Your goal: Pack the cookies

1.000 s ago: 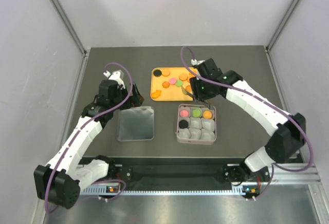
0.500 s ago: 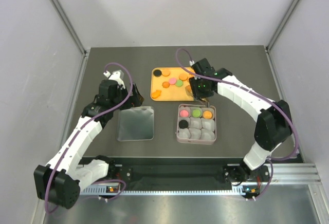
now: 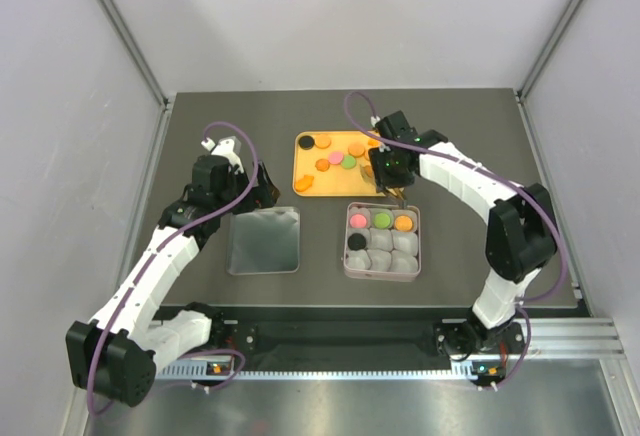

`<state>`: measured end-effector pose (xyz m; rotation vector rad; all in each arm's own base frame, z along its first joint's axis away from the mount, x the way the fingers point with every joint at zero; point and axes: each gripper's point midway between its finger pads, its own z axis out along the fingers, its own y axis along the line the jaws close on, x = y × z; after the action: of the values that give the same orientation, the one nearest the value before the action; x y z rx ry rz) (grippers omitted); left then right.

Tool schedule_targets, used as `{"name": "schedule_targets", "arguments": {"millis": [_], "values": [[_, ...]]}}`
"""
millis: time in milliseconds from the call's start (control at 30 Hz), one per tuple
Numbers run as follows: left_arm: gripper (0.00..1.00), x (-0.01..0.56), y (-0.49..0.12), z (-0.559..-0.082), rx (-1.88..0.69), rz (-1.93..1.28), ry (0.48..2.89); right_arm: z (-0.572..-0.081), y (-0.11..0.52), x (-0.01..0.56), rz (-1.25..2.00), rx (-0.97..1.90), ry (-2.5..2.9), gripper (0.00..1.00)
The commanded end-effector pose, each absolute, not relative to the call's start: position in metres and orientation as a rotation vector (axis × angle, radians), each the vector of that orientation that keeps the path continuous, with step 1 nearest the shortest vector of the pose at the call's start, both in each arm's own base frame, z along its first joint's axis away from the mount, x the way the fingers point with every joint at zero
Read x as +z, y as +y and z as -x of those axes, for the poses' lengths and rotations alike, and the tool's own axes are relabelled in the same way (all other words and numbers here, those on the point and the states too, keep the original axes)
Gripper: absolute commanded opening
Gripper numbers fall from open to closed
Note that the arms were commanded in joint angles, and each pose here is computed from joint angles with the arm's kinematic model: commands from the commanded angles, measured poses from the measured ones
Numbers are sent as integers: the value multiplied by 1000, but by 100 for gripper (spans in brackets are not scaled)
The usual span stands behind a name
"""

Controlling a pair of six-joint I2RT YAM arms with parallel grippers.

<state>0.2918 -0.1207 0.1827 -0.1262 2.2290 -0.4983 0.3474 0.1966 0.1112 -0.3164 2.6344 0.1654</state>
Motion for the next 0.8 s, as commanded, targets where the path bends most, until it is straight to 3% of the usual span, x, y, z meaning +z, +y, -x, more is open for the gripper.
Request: {"name": "schedule_targets", "arguments": {"millis": [0,767], "values": [[98,189,-120,-297,-493,123,2202,-369,209,132,298,228,2554,45],[98,190,-120,-297,-496,122,2198,-381,203,159,267,264,2506,38]]}}
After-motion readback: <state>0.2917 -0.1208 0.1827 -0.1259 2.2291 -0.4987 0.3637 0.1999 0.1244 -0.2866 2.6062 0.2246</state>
